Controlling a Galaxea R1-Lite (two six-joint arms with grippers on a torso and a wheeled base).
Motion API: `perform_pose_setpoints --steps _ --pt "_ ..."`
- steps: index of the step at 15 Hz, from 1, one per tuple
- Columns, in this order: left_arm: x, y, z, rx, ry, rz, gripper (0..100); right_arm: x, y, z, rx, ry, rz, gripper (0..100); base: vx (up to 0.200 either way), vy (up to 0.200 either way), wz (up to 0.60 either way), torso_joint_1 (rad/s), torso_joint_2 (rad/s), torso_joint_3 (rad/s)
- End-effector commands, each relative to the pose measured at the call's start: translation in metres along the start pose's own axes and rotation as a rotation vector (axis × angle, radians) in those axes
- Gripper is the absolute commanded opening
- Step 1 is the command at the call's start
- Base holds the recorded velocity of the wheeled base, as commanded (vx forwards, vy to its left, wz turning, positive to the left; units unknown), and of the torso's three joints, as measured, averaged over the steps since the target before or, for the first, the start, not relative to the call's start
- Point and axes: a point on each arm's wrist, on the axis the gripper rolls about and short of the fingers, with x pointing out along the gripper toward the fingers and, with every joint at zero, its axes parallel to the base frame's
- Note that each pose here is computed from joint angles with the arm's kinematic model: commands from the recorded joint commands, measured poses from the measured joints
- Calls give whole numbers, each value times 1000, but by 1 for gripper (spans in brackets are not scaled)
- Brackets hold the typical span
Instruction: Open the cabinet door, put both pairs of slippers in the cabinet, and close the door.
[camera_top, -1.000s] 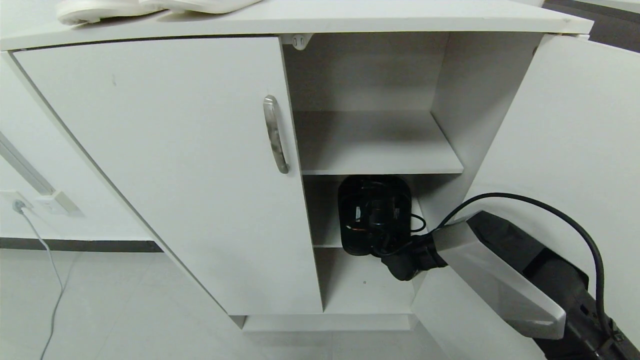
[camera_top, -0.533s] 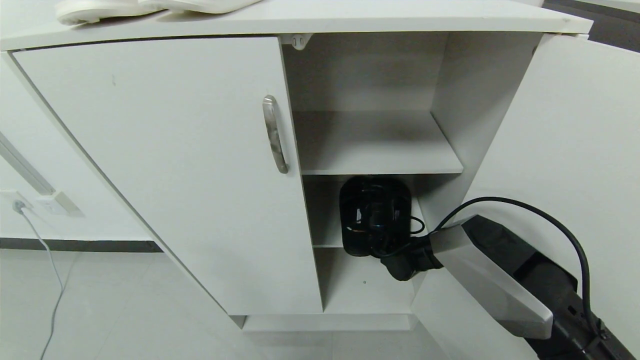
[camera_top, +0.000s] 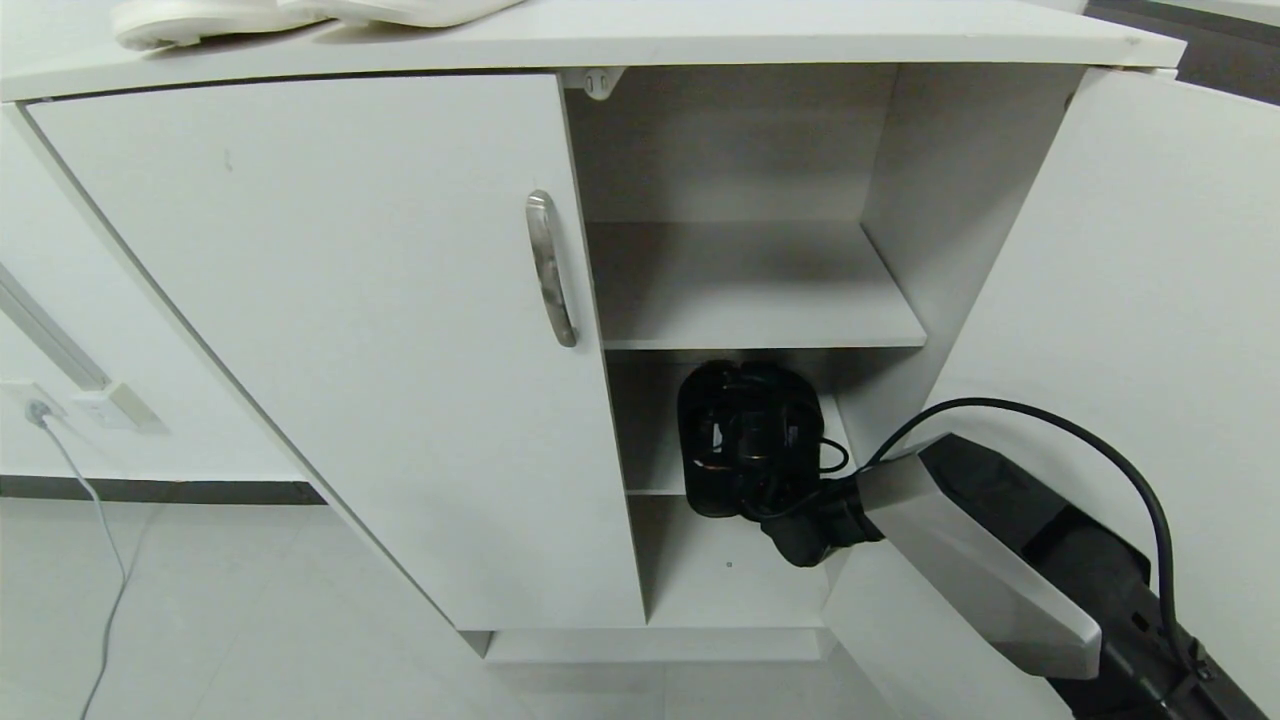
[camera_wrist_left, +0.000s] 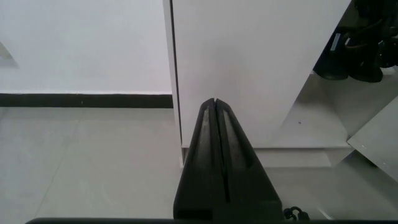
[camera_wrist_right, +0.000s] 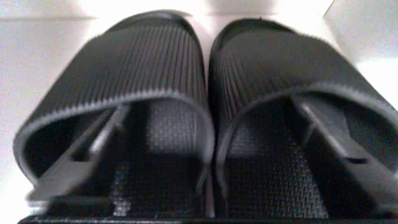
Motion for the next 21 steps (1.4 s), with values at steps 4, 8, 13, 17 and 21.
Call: perform_pose_setpoints --steps 4,8,13,17,21 --pt "0 0 0 0 1 1 0 -23 0 12 -16 16 24 100 0 0 0 0 0 0" --pt "0 0 0 0 1 1 0 -65 -9 29 -14 8 63 100 0 0 0 0 0 0" --pt "0 0 0 2 1 1 0 -125 -29 44 -25 19 120 100 0 0 0 0 0 0" --pt "0 0 0 0 1 1 0 -174 -51 52 -42 38 173 100 0 0 0 0 0 0" --pt "0 0 0 0 1 -1 0 -185 -50 46 -66 59 195 100 0 0 0 0 0 0"
